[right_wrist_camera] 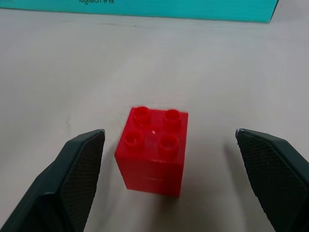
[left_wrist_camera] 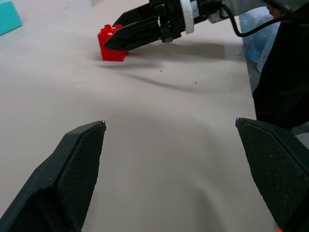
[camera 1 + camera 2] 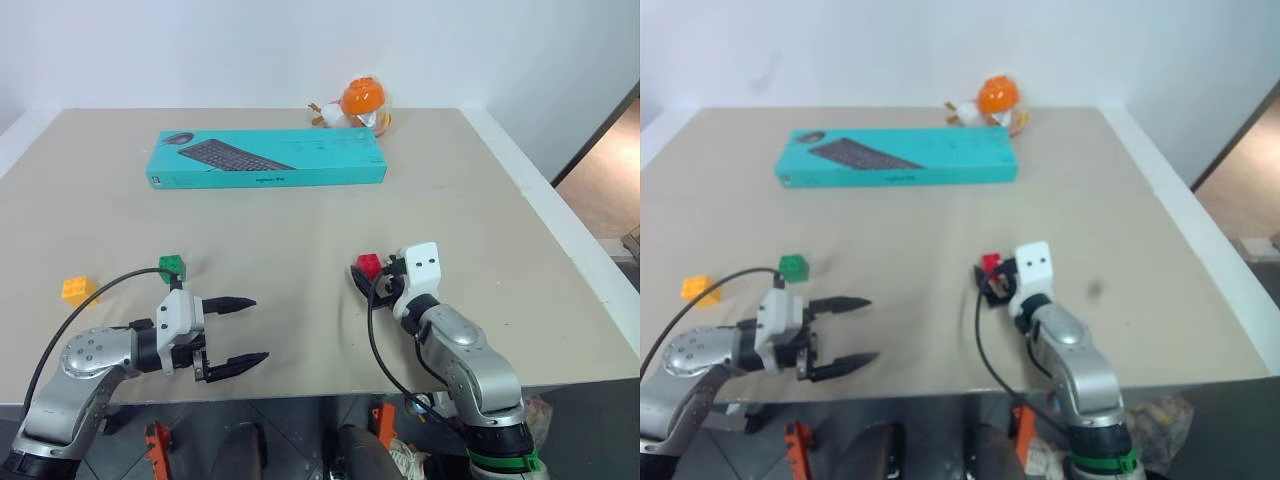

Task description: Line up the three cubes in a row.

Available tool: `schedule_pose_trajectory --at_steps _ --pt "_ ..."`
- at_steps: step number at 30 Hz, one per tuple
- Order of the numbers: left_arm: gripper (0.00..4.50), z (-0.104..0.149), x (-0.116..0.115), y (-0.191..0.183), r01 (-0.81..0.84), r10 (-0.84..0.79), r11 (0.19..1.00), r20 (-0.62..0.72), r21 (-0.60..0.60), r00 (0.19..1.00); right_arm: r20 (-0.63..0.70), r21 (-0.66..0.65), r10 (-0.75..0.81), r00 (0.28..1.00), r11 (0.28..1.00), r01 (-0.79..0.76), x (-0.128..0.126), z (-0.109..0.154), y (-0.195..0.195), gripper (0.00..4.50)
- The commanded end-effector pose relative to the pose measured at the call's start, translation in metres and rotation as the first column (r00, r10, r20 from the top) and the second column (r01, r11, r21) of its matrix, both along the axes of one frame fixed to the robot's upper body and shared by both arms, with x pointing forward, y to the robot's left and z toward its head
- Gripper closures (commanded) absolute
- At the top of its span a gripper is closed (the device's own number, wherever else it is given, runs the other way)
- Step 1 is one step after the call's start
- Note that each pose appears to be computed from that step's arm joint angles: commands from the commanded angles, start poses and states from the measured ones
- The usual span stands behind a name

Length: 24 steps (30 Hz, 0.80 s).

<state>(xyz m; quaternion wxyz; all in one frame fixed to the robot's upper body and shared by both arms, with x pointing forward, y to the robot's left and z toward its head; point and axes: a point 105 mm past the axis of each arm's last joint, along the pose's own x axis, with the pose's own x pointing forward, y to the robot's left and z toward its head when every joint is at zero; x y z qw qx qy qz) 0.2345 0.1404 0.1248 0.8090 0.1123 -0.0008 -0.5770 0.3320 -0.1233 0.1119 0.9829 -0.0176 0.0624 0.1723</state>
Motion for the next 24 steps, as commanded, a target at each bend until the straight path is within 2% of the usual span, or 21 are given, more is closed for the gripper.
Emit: schedule_pose_trajectory --at_steps 1,5,7,10,13,15,17,20,24 --pt "0.01 0.007 0.000 -0.003 0.008 -0.008 1.000 0.045 -0.005 0.999 0.029 0.033 -0.007 1.000 0.999 0.007 0.004 0.009 -0.001 0.26" --pt "0.00 0.003 -0.001 -0.004 0.003 -0.003 1.000 0.044 0.000 0.999 0.018 0.049 0.001 1.000 0.999 -0.002 0.006 0.007 0.002 1.44" --pt "0.00 0.004 0.000 -0.006 -0.011 0.012 1.000 0.045 -0.016 0.999 0.018 0.053 0.005 1.000 0.999 -0.006 0.005 0.007 0.004 2.29" --pt "0.00 0.004 0.000 -0.008 -0.019 0.020 0.999 0.040 -0.028 0.999 0.022 0.049 0.011 1.000 0.999 -0.012 0.004 0.008 0.006 3.24" --pt "0.00 0.003 0.000 -0.006 -0.036 0.037 0.999 0.030 -0.034 0.999 0.047 0.040 0.078 0.996 0.996 -0.080 0.001 0.016 0.014 3.26" --pt "0.00 0.001 0.000 -0.003 -0.043 0.044 0.999 0.027 -0.026 0.999 0.068 0.034 0.166 0.984 0.985 -0.168 0.000 0.025 0.022 3.26" --pt "0.00 -0.002 0.000 -0.001 -0.054 0.054 0.998 0.019 -0.020 0.998 0.097 -0.031 0.290 0.952 0.957 -0.289 0.004 0.038 0.031 3.26" --pt "0.00 -0.004 -0.001 0.003 -0.067 0.067 0.998 0.001 -0.019 0.998 0.095 -0.108 0.519 0.850 0.854 -0.509 0.006 0.057 0.052 3.26" --pt "0.00 -0.006 -0.003 0.005 -0.072 0.072 0.997 -0.011 -0.017 0.997 0.015 -0.210 0.763 0.646 0.634 -0.744 -0.003 0.056 0.074 3.26"
